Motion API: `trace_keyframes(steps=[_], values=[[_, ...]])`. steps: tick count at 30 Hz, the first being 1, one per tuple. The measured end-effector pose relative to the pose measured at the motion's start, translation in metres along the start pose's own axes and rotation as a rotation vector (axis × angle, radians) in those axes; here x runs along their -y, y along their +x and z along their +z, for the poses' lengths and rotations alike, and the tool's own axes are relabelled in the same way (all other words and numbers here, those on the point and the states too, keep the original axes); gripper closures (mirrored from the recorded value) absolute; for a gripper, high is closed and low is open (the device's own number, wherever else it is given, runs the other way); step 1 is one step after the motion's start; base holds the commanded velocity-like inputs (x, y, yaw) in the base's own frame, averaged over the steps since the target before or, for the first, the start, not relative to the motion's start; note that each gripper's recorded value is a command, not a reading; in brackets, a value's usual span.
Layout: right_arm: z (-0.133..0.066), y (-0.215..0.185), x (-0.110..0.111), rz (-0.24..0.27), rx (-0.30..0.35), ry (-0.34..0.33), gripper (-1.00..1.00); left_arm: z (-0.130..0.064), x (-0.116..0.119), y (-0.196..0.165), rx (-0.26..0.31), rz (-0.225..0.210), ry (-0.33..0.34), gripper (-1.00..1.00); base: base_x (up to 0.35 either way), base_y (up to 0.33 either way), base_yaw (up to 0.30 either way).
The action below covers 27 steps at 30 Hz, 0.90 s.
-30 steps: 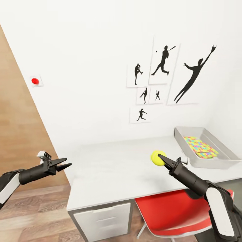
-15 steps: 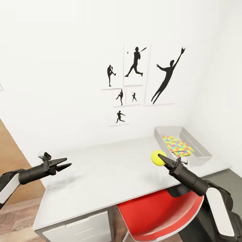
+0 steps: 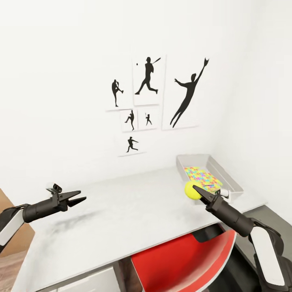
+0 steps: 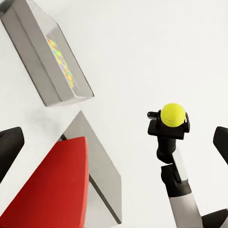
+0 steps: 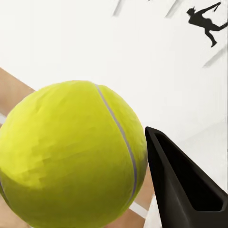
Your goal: Put all the toys in the child's room - the three board games (two on the bed and one on the table), the two jigsaw puzzles on the table, and the tennis ball on the table - inside the toy box on the table in the child's room.
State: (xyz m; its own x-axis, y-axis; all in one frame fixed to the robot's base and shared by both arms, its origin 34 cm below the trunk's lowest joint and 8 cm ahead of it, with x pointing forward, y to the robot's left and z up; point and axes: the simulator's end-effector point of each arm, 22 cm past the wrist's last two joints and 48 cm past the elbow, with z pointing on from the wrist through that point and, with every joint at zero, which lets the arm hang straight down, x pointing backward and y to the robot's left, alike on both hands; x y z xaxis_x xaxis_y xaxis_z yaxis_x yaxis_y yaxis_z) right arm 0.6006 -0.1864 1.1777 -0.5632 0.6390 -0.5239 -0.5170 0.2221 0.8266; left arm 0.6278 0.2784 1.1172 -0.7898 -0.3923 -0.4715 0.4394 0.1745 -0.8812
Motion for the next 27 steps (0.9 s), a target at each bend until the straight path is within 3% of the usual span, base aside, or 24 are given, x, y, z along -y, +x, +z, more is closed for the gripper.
trace_keyframes(steps=[11, 21, 27], values=[[-0.0001, -0.0014, -0.0036, -0.006, 0.002, -0.003, 1.00, -0.0001, 0.0044, -0.0012, 0.001, 0.008, 0.003, -1.00, 0.174, -0.107, -0.140], [-0.0001, -0.0014, -0.0037, -0.006, 0.002, -0.003, 1.00, -0.0001, 0.0048, -0.0027, 0.008, 0.028, 0.004, -1.00, 0.075, -0.120, 0.002], [0.0000, -0.0019, -0.0063, -0.010, 0.003, -0.008, 1.00, -0.0004, 0.0062, -0.0031, 0.010, 0.036, 0.005, -1.00, 0.153, -0.132, 0.176]])
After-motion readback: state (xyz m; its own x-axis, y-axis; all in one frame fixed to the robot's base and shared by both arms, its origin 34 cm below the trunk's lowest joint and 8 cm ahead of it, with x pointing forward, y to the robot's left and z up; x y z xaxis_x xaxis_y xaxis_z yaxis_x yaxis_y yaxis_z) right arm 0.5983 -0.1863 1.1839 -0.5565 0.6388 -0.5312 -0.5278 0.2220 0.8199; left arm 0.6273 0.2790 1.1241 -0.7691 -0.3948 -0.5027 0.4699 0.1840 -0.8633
